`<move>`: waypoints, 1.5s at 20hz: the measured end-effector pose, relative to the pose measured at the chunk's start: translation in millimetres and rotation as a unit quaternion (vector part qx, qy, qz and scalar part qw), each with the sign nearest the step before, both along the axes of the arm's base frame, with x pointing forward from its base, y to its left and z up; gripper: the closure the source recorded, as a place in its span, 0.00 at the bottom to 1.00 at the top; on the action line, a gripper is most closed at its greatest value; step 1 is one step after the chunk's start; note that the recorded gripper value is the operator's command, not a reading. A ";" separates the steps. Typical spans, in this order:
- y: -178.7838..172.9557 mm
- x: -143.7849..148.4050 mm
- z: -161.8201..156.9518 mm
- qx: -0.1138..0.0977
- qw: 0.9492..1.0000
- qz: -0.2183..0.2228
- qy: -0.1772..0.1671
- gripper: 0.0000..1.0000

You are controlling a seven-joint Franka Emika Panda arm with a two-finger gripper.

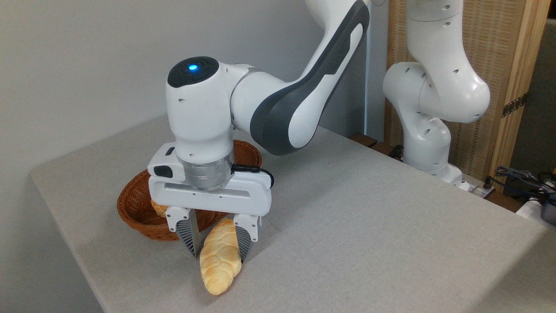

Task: Put bread into the basket
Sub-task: 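Lift the bread roll and carry it over the wicker basket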

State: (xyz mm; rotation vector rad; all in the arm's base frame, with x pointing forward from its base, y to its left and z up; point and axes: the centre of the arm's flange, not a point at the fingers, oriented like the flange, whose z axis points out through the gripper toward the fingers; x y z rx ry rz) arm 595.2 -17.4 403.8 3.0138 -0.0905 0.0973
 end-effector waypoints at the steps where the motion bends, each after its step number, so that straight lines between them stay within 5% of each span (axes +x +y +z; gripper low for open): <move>1: 0.0 0.1 0.2 0.000 1.000 0.000 0.000 0.60; 6: 0.2 1.5 4.1 0.000 1.000 -0.006 -0.005 0.64; 9: 3.4 4.9 14.2 0.001 1.000 -0.012 -0.017 0.57; 12: 21.5 0.0 59.0 0.011 0.995 -0.095 0.004 0.55; 16: 17.4 -11.5 127.8 0.002 0.989 -0.147 0.032 0.55; 19: -45.1 -19.4 159.5 -0.005 0.980 -0.200 0.017 0.25; 20: -71.5 -23.9 162.7 -0.006 0.975 -0.222 0.014 0.00; 22: -125.2 -35.5 161.8 -0.008 0.963 -0.267 0.016 0.00; 24: -150.4 -43.7 153.8 -0.009 0.956 -0.294 0.024 0.00; 26: -163.9 -50.0 136.3 -0.011 0.942 -0.334 0.037 0.00; 30: -166.2 -52.5 118.9 -0.013 0.936 -0.349 0.051 0.00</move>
